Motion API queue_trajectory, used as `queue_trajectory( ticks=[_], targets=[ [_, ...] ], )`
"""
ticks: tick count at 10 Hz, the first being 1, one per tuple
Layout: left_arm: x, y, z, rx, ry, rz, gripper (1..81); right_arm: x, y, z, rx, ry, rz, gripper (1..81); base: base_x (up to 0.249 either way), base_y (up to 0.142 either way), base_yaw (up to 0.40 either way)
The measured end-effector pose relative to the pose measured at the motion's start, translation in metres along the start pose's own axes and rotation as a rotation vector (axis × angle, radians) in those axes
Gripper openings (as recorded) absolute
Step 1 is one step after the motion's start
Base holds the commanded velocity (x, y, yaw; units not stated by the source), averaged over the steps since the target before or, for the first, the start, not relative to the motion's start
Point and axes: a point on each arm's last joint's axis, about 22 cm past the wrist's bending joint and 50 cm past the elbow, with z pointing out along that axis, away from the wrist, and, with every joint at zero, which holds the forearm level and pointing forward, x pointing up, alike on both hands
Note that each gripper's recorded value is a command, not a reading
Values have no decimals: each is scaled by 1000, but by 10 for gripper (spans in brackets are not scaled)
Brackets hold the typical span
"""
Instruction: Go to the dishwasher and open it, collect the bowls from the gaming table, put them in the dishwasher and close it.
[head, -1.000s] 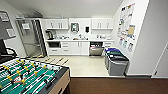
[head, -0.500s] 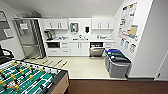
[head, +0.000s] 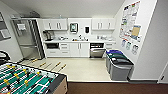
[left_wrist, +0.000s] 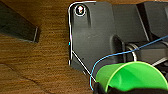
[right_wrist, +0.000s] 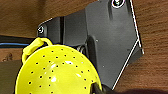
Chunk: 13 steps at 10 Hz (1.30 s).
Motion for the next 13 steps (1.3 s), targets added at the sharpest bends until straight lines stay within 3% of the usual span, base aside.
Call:
queue_trajectory(
  ticks=[13],
  targets=[
    [1, 2, 0, -2, 2, 0, 10, 3, -4, 3, 3, 2, -6, 10, 203, 0, 0]
  ],
)
